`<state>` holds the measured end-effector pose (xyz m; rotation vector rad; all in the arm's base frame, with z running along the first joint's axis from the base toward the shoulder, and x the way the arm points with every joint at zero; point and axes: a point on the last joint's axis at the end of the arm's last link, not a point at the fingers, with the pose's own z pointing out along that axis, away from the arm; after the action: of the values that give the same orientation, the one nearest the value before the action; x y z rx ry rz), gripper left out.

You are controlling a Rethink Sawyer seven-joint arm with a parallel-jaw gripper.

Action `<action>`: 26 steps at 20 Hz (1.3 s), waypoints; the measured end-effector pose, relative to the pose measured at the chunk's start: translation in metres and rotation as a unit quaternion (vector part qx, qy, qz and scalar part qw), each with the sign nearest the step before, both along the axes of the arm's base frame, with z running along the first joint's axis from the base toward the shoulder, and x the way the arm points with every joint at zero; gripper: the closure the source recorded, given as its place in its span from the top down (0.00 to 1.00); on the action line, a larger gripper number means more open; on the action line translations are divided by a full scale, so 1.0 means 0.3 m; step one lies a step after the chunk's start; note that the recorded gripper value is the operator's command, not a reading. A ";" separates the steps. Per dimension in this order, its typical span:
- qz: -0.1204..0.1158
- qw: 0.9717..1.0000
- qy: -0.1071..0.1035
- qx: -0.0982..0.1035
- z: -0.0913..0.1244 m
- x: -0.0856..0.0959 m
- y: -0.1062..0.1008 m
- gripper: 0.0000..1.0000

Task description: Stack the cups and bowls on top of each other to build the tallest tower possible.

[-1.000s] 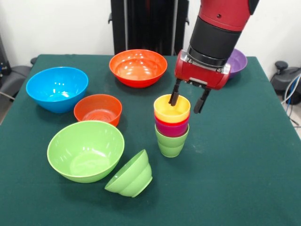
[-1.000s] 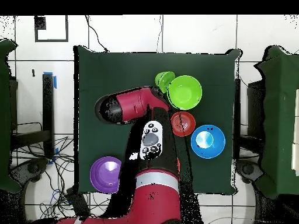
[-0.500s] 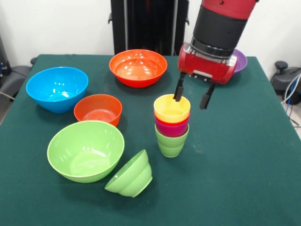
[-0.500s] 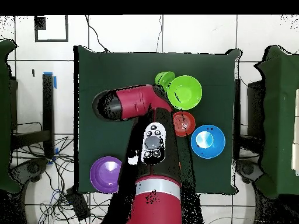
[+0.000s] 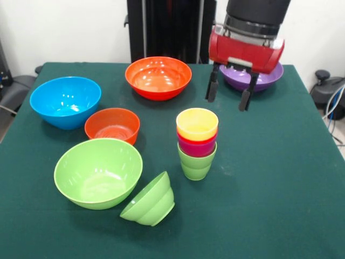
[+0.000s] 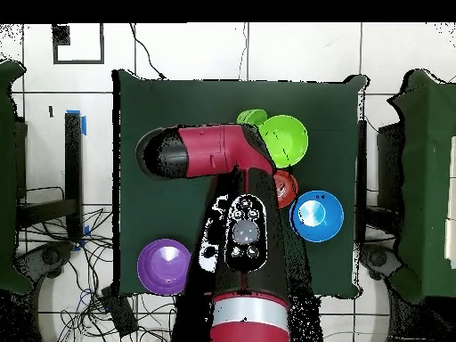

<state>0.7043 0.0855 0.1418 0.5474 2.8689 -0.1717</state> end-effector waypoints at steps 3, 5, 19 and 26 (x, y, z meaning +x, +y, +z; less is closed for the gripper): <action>-0.011 1.000 -0.006 0.010 0.049 -0.001 -0.022 1.00; -0.016 1.000 -0.007 0.015 0.067 -0.012 -0.040 1.00; -0.040 0.998 -0.030 0.034 0.052 -0.039 -0.170 1.00; -0.042 0.998 -0.026 0.031 0.017 -0.046 -0.215 1.00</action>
<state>0.6905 0.0210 0.1468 0.6735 2.8115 -0.0810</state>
